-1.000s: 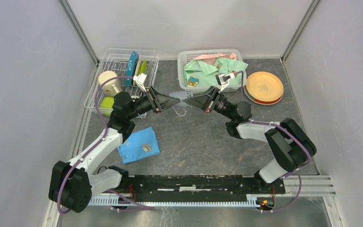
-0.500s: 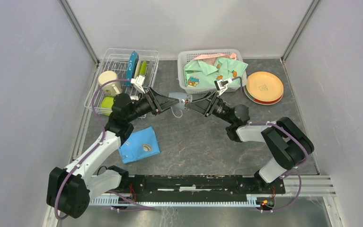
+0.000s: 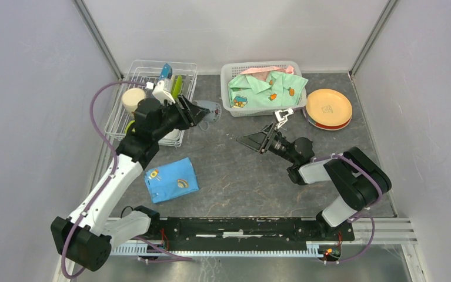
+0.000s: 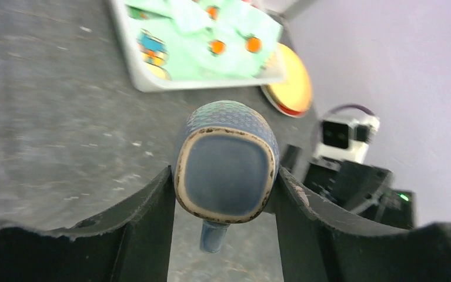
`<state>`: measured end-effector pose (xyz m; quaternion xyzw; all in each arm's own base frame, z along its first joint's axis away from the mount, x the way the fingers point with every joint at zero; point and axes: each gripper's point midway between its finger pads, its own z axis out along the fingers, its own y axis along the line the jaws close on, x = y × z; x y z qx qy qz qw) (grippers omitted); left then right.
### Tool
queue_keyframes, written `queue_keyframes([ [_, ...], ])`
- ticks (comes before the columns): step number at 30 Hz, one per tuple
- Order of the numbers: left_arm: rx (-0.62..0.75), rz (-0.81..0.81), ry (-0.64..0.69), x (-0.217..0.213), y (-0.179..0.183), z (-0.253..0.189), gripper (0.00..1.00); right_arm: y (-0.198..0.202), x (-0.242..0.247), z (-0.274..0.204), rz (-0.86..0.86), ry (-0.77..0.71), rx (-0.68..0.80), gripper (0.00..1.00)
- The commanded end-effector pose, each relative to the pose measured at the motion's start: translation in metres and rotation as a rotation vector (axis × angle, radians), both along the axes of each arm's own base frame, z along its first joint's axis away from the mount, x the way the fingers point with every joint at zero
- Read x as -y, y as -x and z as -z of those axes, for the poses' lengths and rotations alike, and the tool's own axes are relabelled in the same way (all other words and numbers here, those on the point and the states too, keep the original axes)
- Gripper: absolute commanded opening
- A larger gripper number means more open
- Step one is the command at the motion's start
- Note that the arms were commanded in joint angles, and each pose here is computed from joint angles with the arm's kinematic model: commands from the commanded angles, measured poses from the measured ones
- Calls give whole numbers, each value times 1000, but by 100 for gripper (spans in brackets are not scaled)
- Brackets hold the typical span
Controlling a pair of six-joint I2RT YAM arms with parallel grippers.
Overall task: Load the mixed dishes into the dish rack
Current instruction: Turn the cup upside down in the dish rack.
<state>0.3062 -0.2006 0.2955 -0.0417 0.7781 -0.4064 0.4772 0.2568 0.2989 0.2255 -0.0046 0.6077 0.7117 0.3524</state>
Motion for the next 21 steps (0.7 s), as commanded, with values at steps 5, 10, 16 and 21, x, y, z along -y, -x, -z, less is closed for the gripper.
queue_keyframes([
  [5, 50, -314, -499, -76, -56, 16, 2, 40, 24, -71, -12, -186, 374, 98],
  [10, 11, -442, -622, -102, -87, 31, 2, 44, 22, -66, -30, -143, 385, 98],
  [16, -24, -521, -688, -115, -116, 41, 2, 37, 18, -45, 4, 26, 390, 98],
  [21, -50, -557, -712, -130, -131, 42, 2, 26, 21, -27, 71, 203, 422, 98],
])
